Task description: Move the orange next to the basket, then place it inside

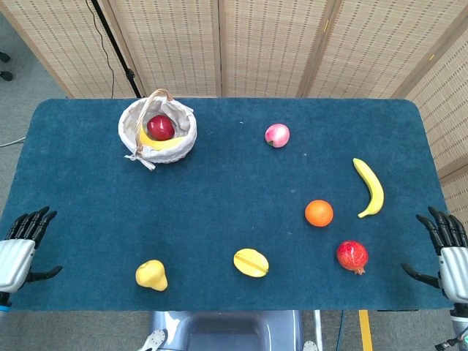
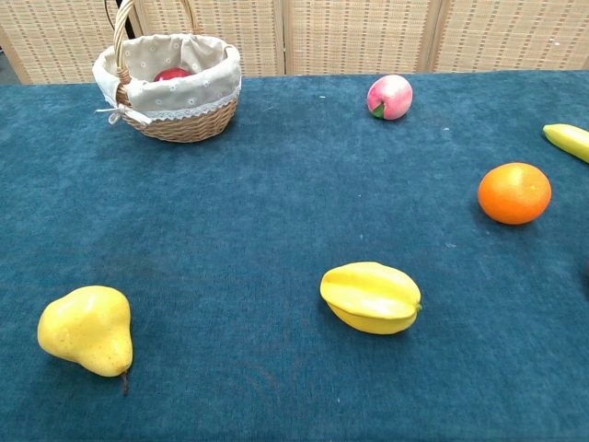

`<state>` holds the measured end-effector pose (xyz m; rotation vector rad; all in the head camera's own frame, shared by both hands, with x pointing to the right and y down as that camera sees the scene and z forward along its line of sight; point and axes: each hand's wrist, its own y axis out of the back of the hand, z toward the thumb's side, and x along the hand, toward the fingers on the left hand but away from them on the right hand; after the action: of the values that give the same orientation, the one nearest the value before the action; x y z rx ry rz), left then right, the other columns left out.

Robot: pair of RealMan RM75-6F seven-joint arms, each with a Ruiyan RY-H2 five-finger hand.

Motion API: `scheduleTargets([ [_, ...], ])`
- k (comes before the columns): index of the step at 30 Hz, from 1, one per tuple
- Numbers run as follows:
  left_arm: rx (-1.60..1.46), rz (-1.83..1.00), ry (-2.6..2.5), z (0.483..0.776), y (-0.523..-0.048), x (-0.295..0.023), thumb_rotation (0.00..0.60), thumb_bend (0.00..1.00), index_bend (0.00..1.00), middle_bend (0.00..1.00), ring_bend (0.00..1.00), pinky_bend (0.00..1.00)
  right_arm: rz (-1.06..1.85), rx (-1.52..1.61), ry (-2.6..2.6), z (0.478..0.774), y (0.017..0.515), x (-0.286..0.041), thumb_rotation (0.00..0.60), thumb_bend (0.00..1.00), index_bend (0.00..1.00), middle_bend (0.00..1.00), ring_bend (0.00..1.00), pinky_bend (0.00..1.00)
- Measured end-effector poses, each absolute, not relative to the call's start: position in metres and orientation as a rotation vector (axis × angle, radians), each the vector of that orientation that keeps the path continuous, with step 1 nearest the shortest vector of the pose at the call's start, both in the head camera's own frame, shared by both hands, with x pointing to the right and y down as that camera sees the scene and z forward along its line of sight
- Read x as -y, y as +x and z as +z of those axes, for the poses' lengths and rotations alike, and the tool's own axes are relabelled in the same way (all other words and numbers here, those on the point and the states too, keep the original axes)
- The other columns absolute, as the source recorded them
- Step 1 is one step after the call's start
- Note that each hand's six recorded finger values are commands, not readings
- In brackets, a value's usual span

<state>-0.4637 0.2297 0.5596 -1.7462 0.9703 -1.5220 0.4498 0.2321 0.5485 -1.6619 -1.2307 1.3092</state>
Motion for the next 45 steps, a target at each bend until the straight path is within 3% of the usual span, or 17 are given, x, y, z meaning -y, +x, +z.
scheduleTargets([
  [20, -0.975, -1.506, -1.755, 0.556, -0.463, -0.230, 0.600, 0.00, 0.00, 0.00, 0.00, 0.00, 1.341, 1.016, -1.919, 0.615, 0.374, -0.158, 0.600, 0.00, 0.09, 0.05, 0.00, 0.00],
  [27, -0.974, -1.506, -1.758, 0.557, -0.463, -0.230, 0.600, 0.00, 0.00, 0.00, 0.00, 0.00, 1.419, 0.976, -1.991, 0.656, 0.352, -0.136, 0.600, 0.00, 0.10, 0.05, 0.00, 0.01],
  [35, -0.971, -1.505, -1.761, 0.557, -0.463, -0.230, 0.600, 0.00, 0.00, 0.00, 0.00, 0.00, 1.449, 0.966, -2.053, 0.689, 0.331, -0.128, 0.600, 0.00, 0.12, 0.07, 0.03, 0.04],
  [45, -0.973, -1.502, -1.765, 0.557, -0.462, -0.230, 0.600, 0.00, 0.00, 0.00, 0.00, 0.00, 1.445, 0.981, -2.074, 0.698, 0.325, -0.131, 0.600, 0.00, 0.14, 0.08, 0.05, 0.10],
])
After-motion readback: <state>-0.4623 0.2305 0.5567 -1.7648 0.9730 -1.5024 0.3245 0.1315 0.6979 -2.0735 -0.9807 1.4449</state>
